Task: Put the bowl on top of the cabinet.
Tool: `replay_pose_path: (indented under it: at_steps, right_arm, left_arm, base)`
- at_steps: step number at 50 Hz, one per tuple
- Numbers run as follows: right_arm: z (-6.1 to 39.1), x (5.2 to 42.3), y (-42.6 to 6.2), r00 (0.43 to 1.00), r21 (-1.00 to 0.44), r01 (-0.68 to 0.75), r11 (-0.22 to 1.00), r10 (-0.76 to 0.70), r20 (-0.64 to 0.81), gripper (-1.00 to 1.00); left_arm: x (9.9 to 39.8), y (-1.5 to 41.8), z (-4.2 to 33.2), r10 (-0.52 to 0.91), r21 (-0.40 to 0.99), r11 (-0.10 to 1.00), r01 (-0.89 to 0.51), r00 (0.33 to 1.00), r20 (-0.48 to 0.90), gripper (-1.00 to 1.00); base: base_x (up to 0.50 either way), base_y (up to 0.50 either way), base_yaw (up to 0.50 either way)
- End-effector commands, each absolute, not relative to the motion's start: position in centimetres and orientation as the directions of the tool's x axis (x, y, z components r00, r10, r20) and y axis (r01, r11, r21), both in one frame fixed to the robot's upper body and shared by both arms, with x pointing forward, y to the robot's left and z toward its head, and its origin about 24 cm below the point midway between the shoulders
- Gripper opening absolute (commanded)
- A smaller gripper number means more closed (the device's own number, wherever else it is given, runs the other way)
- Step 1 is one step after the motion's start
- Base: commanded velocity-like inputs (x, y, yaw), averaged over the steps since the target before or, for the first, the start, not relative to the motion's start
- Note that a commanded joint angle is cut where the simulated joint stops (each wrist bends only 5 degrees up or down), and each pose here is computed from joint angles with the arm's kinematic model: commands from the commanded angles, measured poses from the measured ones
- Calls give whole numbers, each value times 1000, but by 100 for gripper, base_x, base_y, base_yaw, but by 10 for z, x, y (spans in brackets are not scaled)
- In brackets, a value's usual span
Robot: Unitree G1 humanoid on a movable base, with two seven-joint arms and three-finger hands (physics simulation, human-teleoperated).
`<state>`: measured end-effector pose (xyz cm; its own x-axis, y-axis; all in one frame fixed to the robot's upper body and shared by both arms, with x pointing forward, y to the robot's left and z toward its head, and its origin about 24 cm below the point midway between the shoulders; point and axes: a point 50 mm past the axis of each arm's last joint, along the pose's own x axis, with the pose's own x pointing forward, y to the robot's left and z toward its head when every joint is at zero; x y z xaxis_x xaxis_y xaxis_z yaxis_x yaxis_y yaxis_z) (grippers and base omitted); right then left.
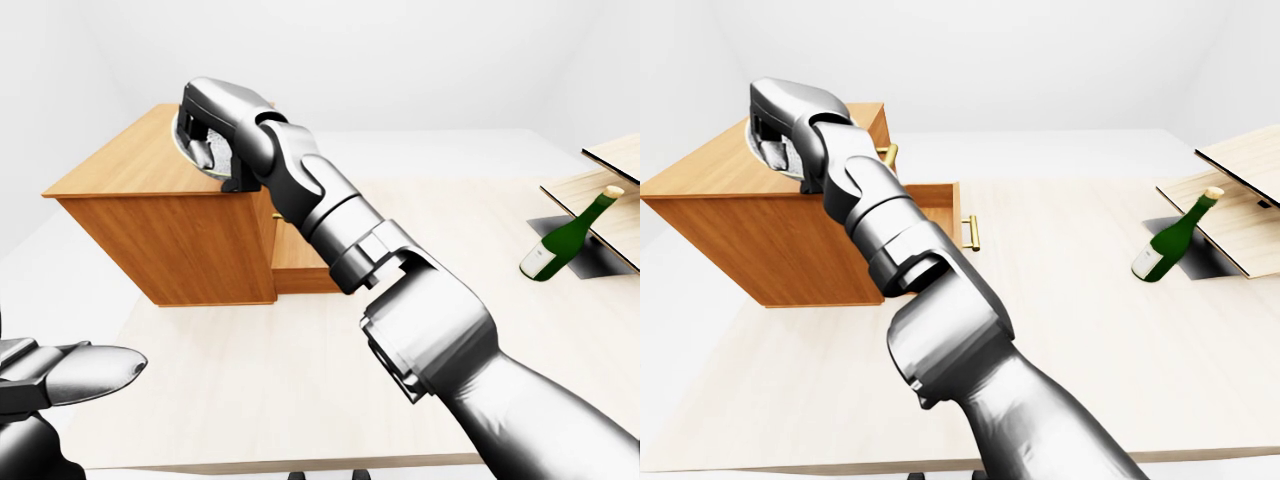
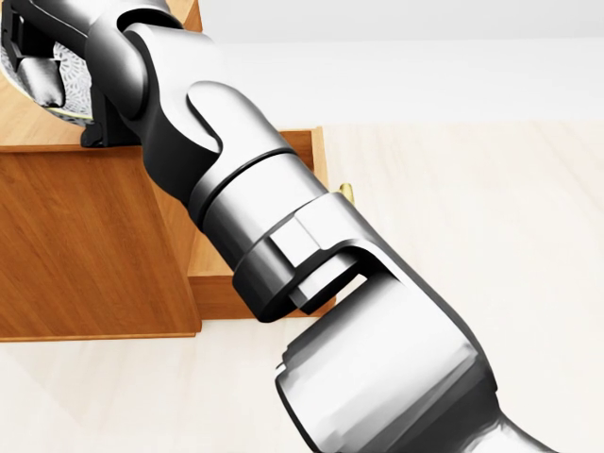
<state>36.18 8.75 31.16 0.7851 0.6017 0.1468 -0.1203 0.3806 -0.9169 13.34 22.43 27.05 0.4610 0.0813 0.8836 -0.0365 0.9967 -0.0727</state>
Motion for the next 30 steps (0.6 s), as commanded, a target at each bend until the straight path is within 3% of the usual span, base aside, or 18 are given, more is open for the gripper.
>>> replay_pose_path:
  at_steps: [1,30]
  right_arm:
    - [317,359,90,780,-916,-94,391,601,176,-100]
    - [312,360,93,795,-920,-91,381,584,163,-100]
  left_arm:
    - [133,225,271,84,-76,996,-35,459,884,100]
    - [130,229,274,98,-97,995,-26,445,890,100]
  base:
    - [0,0,0]
    - [0,0,0]
